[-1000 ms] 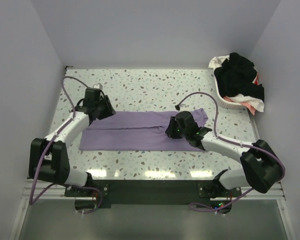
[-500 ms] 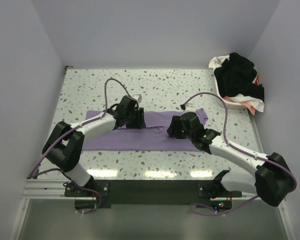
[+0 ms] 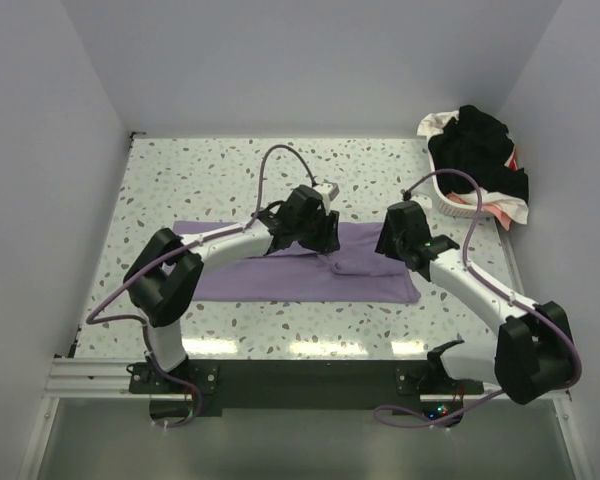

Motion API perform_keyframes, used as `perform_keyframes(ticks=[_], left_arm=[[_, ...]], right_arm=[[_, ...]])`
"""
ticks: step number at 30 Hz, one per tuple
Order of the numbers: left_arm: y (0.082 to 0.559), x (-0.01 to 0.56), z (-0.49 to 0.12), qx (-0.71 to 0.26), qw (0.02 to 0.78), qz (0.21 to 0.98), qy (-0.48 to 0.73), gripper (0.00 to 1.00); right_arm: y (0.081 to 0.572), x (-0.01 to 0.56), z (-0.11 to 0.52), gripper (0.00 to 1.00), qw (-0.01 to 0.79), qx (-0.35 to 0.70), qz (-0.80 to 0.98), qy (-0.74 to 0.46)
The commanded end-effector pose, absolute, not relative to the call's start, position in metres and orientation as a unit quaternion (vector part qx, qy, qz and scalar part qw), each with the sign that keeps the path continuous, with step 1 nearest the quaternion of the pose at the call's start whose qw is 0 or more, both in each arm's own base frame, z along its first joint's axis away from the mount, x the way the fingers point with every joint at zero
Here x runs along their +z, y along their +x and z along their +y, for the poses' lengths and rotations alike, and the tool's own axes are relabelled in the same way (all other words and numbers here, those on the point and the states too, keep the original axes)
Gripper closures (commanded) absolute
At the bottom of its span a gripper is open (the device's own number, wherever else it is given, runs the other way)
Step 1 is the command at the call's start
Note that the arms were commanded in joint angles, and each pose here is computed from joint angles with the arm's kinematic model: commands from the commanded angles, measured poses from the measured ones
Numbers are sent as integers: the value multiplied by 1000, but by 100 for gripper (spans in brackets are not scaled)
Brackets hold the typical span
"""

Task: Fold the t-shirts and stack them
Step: Fold the tshirt

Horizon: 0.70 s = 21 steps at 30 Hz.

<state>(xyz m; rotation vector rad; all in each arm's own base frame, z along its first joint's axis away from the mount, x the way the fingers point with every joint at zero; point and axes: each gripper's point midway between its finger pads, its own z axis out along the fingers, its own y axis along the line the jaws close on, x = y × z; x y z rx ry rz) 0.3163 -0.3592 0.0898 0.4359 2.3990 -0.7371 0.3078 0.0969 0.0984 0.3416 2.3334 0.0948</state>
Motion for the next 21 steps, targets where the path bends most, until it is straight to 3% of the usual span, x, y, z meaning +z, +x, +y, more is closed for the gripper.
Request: perform_keyframes(ticks=[1, 11, 21], left_arm=[[320, 102, -387, -280, 315, 884, 203, 48], [289, 60, -417, -260, 273, 889, 258, 50], [262, 53, -409, -246, 289, 874, 303, 54]], right_arm=[[327, 103, 89, 51, 389, 25, 911, 139], [342, 95, 74, 51, 380, 25, 911, 160], [332, 86, 72, 52, 372, 23, 914, 161]])
